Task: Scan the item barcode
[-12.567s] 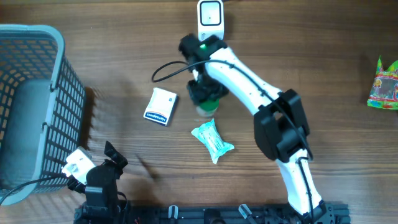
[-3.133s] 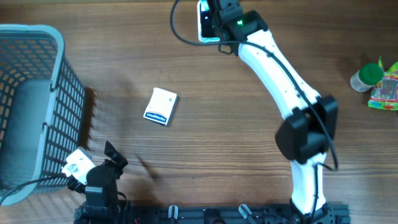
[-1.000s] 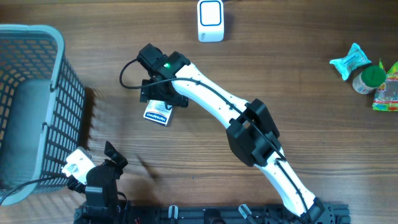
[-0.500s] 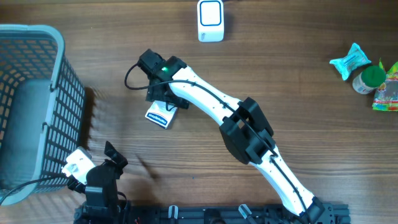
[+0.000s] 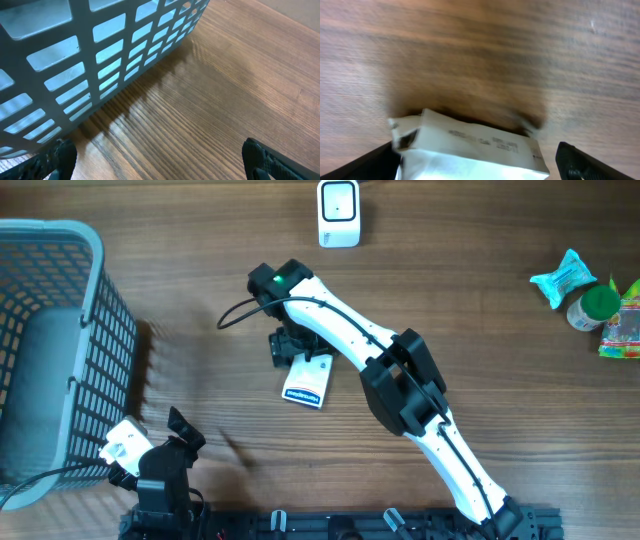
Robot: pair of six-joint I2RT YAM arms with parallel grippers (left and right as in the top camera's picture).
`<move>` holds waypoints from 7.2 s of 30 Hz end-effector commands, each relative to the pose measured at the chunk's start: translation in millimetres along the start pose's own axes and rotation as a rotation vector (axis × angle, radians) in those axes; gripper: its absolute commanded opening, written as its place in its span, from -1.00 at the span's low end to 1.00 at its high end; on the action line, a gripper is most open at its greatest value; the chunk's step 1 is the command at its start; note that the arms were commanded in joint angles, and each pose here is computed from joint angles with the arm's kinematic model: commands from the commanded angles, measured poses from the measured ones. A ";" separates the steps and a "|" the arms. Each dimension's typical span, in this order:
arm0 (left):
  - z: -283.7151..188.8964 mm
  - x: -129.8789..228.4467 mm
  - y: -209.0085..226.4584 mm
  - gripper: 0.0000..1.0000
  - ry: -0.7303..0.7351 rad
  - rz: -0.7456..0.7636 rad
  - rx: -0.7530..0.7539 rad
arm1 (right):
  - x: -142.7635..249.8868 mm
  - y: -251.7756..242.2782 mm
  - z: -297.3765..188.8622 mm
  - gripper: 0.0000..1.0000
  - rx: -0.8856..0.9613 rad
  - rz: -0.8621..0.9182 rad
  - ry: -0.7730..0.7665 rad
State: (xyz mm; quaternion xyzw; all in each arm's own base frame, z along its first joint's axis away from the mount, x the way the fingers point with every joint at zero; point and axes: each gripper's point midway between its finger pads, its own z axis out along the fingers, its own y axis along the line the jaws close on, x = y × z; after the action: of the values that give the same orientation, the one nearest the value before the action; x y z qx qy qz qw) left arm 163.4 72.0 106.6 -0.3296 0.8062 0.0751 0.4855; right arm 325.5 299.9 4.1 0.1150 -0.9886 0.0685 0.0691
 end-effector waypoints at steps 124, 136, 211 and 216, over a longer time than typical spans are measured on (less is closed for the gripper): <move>-0.2 -0.5 0.8 1.00 -0.003 -0.007 -0.002 | 18.8 38.1 -65.5 0.02 -0.667 1.473 1.013; -0.2 -0.5 0.8 1.00 -0.003 -0.007 -0.002 | -7.9 15.0 -51.0 -0.03 -0.810 1.383 1.013; -0.2 -0.5 0.8 1.00 -0.003 -0.007 -0.002 | -240.2 -252.1 -44.5 1.00 -0.023 -0.045 -1.062; -0.2 -0.5 0.8 1.00 -0.003 -0.007 -0.002 | -248.7 -255.9 -21.9 1.00 -0.019 -0.002 -1.068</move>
State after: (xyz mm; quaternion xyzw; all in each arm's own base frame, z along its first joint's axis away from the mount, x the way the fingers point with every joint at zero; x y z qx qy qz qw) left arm 163.3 72.0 106.6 -0.3297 0.8061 0.0749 0.4857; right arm 629.2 117.3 43.9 0.1525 -0.8753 -0.0114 -0.4587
